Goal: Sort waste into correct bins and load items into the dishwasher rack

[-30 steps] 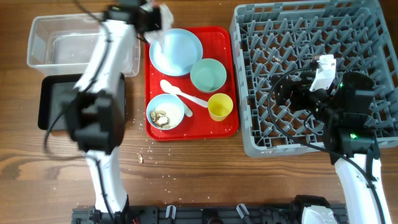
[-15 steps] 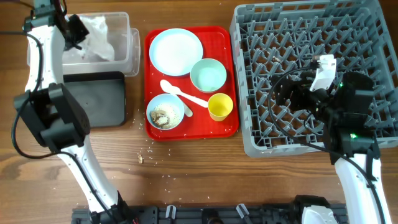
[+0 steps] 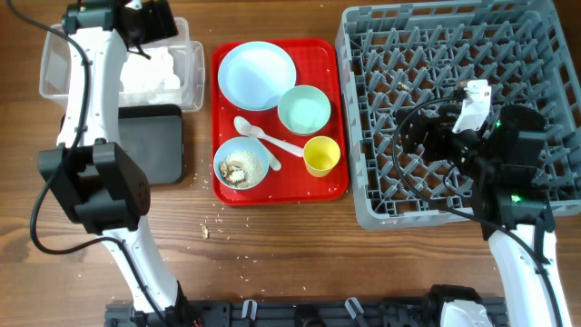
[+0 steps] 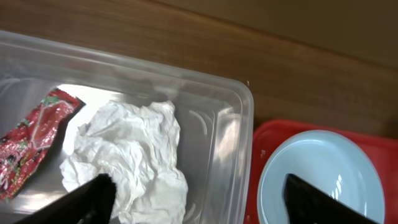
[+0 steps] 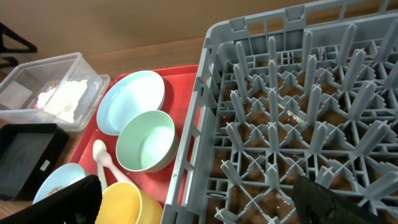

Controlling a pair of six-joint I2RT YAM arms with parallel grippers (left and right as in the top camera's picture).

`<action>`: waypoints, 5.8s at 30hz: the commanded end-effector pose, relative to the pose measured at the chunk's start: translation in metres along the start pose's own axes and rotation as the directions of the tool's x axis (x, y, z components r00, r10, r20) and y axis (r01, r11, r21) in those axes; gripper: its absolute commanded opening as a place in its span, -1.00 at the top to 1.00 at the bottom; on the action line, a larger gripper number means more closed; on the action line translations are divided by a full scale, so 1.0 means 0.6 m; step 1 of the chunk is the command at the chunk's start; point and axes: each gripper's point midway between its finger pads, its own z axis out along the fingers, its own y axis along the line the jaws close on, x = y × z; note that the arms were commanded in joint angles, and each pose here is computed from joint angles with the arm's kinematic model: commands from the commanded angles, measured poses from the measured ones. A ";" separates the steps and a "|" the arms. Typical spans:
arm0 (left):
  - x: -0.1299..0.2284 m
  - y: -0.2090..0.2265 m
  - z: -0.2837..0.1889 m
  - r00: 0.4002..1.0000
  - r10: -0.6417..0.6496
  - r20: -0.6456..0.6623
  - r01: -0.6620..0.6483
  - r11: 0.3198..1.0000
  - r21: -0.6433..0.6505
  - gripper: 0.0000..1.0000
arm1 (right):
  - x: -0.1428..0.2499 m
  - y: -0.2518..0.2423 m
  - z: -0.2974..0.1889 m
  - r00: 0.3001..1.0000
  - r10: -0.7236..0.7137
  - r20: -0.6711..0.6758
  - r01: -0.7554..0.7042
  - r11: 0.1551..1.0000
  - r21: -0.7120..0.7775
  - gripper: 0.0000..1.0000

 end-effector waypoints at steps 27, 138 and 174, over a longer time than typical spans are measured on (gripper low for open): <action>0.487 -0.421 -0.124 0.640 0.516 -0.570 -0.324 0.853 0.409 -0.44 | -0.010 0.007 -0.003 0.999 0.034 0.003 -0.034 0.999 -0.018 -0.99; 0.098 -0.285 0.003 0.950 0.294 0.102 -0.311 0.892 0.327 -0.13 | 0.191 0.015 -0.062 0.644 0.397 -0.655 -0.113 0.895 0.431 -0.15; 0.437 -0.268 -0.083 0.842 0.062 -0.535 -0.077 0.997 -0.007 -0.25 | 0.014 0.073 0.098 0.893 0.117 -0.434 -0.073 0.990 0.117 -0.99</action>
